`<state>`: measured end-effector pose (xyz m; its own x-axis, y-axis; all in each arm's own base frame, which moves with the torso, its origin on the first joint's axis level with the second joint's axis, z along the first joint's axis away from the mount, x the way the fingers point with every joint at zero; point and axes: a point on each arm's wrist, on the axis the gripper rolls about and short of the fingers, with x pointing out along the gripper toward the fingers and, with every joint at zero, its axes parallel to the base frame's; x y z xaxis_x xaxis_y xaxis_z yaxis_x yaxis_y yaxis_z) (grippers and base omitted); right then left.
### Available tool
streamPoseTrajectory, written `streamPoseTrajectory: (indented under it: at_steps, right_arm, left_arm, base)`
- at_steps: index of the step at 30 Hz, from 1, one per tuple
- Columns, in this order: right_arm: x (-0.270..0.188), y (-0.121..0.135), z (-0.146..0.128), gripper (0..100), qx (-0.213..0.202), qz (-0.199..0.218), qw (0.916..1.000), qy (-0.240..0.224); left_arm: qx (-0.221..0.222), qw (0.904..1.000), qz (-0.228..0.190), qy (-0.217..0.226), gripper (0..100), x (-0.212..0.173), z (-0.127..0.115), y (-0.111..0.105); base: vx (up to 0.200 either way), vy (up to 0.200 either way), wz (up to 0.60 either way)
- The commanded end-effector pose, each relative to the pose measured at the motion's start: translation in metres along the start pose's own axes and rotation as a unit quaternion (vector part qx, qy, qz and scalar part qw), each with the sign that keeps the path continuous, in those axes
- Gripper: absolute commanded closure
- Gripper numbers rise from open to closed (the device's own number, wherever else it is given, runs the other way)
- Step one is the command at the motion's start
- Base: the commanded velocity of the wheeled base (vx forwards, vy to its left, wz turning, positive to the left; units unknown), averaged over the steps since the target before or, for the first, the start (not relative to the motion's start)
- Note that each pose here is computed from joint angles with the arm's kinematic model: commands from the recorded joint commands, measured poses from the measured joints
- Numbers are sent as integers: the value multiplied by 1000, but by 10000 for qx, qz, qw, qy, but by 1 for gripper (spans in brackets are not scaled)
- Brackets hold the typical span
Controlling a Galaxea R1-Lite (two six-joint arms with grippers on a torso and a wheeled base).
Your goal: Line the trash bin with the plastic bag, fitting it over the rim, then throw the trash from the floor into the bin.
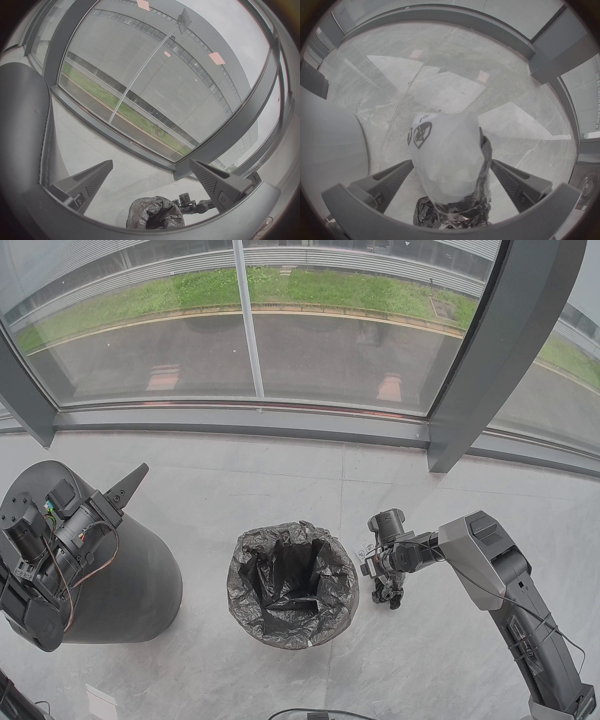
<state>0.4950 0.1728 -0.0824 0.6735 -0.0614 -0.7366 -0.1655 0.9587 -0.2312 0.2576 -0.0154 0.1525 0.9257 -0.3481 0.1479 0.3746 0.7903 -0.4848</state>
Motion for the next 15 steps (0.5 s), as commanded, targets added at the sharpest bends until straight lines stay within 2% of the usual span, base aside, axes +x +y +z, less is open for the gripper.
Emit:
streamPoseTrajectory:
  at_steps: [1,6,7,15]
  right_arm:
    - [5,1,-6,0,-18,-13,10000,68]
    - [5,1,-5,0,21,-22,10000,39]
    - [5,1,-5,100,52,-22,10000,38]
    - [3,1,-3,100,195,-22,9998,23]
  left_arm:
    - [-7,10000,8,13,0,0,-1,0]
    - [-10,10000,12,19,0,0,-1,1]
    - [-10,10000,12,19,0,0,-1,1]
    - [-19,10000,28,43,0,1,-2,2]
  base:
    - [0,0,0]
    - [0,0,0]
    - [0,0,0]
    - [0,0,0]
